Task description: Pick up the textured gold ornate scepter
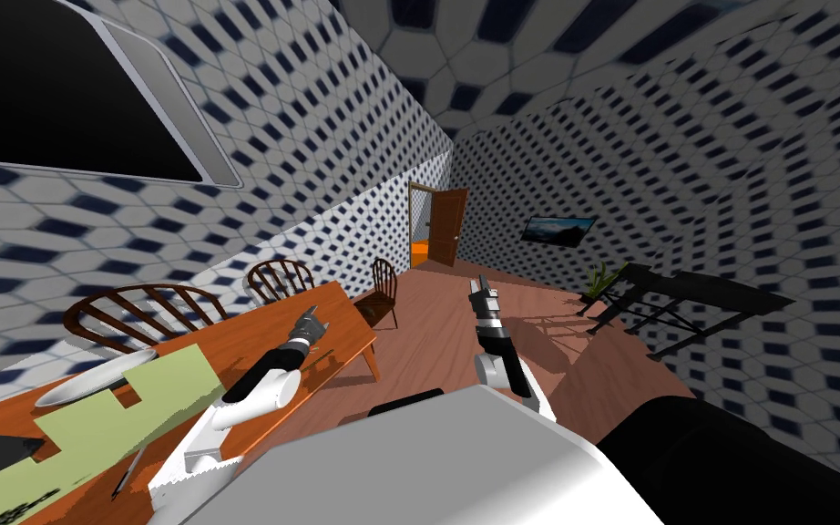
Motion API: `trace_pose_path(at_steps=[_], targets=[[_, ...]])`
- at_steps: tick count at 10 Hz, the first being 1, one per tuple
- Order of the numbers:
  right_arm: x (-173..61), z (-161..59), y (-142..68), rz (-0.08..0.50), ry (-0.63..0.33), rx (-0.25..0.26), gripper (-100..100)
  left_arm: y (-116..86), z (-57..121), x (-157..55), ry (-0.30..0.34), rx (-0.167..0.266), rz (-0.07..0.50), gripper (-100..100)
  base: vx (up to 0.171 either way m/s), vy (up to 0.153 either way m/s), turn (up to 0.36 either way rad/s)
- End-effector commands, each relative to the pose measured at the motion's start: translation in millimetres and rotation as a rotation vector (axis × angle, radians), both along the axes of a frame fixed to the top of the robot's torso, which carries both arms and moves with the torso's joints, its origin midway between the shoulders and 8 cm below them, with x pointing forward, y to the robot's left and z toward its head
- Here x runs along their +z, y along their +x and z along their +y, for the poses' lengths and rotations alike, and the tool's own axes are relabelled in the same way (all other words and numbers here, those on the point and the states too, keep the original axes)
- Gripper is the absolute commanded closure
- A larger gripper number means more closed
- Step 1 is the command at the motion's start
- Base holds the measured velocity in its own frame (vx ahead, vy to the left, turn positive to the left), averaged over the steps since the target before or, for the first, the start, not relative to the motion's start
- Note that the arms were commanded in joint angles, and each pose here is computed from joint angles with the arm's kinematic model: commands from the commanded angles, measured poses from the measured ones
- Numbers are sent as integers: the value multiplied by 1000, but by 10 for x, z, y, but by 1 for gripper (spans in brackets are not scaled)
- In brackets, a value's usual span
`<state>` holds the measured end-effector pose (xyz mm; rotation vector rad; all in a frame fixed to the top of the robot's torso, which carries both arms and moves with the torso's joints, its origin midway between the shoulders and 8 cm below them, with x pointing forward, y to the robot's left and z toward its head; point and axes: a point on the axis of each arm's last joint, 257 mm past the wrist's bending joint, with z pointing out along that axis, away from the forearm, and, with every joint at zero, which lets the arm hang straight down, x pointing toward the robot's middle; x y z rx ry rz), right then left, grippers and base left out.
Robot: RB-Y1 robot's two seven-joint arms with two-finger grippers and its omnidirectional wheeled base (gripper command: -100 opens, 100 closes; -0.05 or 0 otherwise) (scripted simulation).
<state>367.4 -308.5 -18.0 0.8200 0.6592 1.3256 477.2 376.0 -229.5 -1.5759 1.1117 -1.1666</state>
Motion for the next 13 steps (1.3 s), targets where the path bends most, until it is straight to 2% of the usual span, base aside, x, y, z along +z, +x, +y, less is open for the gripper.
trace_pose_path(at_steps=[1,2,3,4,5,6,7,8,9,10,11,12,13], targets=[[0,0,0,0,0,0,0,-8,81,-155,-9,12,54,-100,36,-46,12],[0,0,0,0,0,0,0,-19,214,-326,-20,34,102,-100,37,-59,5],[0,0,0,0,0,0,0,-39,215,-389,-23,36,128,-100,39,-48,5],[0,0,0,0,0,0,0,-65,345,-549,-34,58,178,-100,49,-47,-2],[0,0,0,0,0,0,0,-92,353,-622,-38,61,202,-100,47,-33,2],[0,0,0,0,0,0,0,-129,482,-764,-49,84,249,-100,45,-29,-14],[0,0,0,0,0,0,0,-165,493,-849,-53,88,277,-100,41,-23,-6],[0,0,0,0,0,0,0,-209,608,-960,-64,109,321,-100,48,-29,-26],[0,0,0,0,0,0,0,-258,632,-1068,-69,117,350,-100,33,-25,-10],[0,0,0,0,0,0,0,-333,753,-1208,-82,141,404,-100,40,-25,-32],[0,0,0,0,0,0,0,-369,768,-1275,-86,145,422,-100,38,-15,-15],[0,0,0,0,0,0,0,-470,903,-1438,-101,174,476,-100,45,-13,-49],[0,0,0,0,0,0,0,-495,899,-1469,-104,175,491,-100,35,-9,-23]])
